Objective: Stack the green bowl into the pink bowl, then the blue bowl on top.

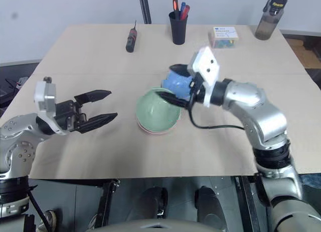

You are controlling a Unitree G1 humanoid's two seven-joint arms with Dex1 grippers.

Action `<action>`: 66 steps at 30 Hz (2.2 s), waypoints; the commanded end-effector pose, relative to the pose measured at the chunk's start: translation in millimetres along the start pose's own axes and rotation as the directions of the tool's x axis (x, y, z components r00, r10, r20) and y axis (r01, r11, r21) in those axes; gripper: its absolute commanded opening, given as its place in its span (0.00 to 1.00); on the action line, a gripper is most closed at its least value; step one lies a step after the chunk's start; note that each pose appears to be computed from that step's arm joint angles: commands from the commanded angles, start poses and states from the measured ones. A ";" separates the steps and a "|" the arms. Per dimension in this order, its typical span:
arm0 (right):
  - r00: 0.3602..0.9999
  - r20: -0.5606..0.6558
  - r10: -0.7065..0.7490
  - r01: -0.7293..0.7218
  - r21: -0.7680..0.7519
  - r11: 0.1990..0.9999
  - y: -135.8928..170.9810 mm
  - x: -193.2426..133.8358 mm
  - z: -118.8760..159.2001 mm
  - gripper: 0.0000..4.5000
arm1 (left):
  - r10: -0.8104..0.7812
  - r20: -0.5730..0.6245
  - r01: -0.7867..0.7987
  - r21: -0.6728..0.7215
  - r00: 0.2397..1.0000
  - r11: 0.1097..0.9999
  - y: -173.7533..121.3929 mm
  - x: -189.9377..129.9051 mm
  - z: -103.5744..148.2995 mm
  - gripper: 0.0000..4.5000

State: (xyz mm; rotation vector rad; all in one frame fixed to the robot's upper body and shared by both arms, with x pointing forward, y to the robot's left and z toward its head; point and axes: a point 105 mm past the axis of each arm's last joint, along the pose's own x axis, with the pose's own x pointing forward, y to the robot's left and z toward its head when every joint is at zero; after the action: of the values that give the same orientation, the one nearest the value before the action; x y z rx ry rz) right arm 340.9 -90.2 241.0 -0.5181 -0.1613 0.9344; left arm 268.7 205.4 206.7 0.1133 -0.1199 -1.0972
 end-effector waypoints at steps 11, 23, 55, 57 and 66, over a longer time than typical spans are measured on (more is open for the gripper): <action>0.977 -0.156 0.144 -0.202 -0.484 0.852 -5.2 41.2 -57.5 0.94 | 0.023 0.013 -0.023 0.031 1.000 0.999 -10.3 -5.4 13.4 1.00; 0.943 -0.236 0.235 -0.328 -0.536 0.778 10.6 67.2 -86.6 0.47 | 0.064 0.008 -0.064 0.031 0.998 0.997 -15.5 -12.4 16.2 1.00; 0.833 -0.188 0.521 -0.553 -0.342 0.760 87.8 33.0 -5.9 0.01 | 0.073 -0.004 -0.073 0.018 0.997 0.997 -1.6 -6.6 1.8 1.00; 0.812 -0.198 0.549 -0.583 -0.312 0.750 92.4 34.0 -8.0 0.01 | 0.074 -0.006 -0.074 0.018 0.997 0.997 -2.9 -7.5 1.8 1.00; 0.798 -0.111 0.592 -0.598 -0.261 0.758 97.6 22.2 15.1 0.76 | 0.081 -0.009 -0.081 0.011 0.997 0.997 -4.7 -8.1 -0.7 1.00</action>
State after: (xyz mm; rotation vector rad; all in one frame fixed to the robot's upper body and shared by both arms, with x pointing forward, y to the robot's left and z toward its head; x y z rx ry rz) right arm 284.2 -19.3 184.5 -0.8894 -0.0350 1.5584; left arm 264.1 211.8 197.5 0.0967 -0.0853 -1.0115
